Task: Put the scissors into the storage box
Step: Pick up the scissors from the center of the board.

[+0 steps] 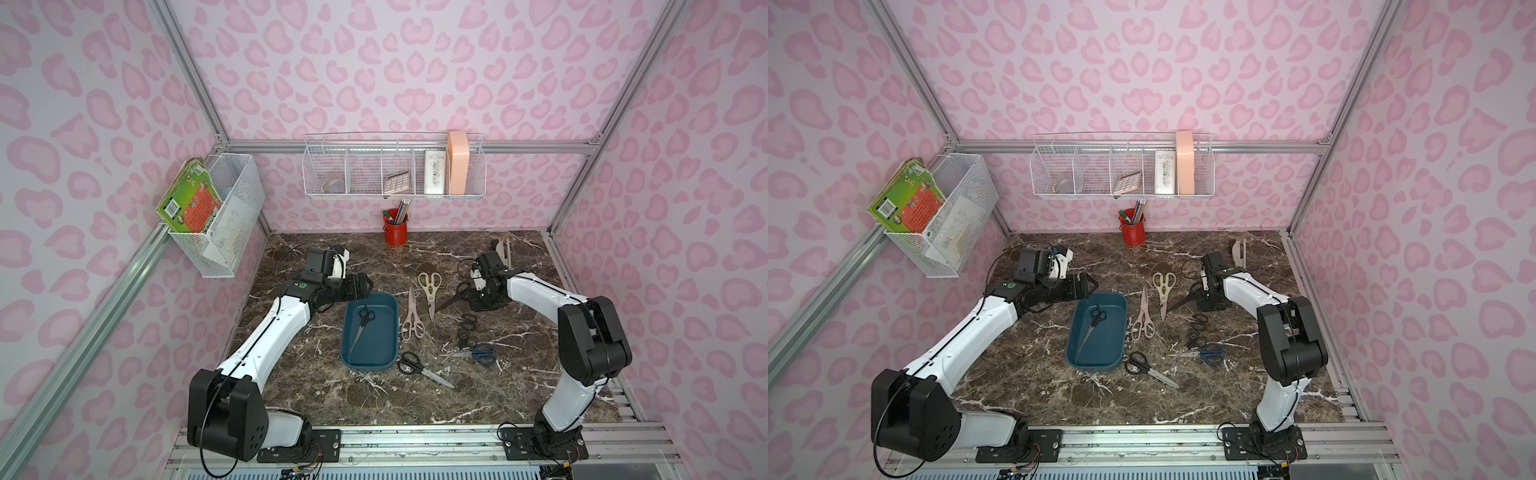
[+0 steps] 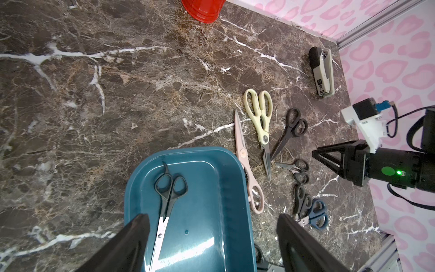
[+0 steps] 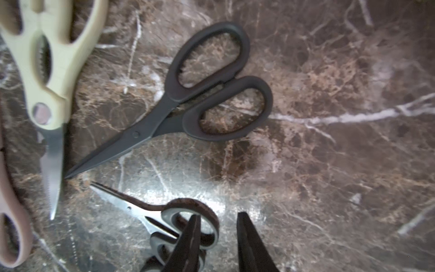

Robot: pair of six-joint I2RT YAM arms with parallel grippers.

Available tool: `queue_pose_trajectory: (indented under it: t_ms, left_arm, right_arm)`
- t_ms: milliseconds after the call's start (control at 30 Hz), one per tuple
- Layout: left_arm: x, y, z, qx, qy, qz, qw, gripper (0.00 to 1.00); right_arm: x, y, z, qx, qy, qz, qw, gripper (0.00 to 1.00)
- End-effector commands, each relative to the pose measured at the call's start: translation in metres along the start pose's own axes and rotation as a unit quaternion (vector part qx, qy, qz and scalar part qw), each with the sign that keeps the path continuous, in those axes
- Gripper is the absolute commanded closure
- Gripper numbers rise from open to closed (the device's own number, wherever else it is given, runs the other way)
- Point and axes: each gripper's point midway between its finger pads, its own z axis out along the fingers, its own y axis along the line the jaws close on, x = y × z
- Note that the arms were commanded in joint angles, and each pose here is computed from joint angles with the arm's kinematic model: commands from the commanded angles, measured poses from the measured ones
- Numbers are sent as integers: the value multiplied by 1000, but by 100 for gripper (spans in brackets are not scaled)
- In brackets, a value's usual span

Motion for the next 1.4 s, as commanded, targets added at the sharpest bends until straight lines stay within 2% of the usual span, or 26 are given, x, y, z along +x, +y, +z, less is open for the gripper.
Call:
queue_pose_trajectory:
  t_ms: [0,333,733,1167,1367]
  left_arm:
    - [1,2,-3,-6,0,6,1000,10]
    - [2,3,-2,-8,2,6,1000,10]
    - [2,5,-2,-15,2,8,1000,10]
    - [1,7,-3,-20,-1,8,1000,10]
    - [1,8,-2,-23,-1,7,1000,10]
  right_arm:
    - [11,-4,1,11,24,-21,999,70]
    - [30,3,17,12,48,-32,998,69]
    - [33,0,30,25,65,-39,997,74]
    - [46,-3,38,31,85,-46,995,96]
    - [46,-7,32,39,82,-52,994,100]
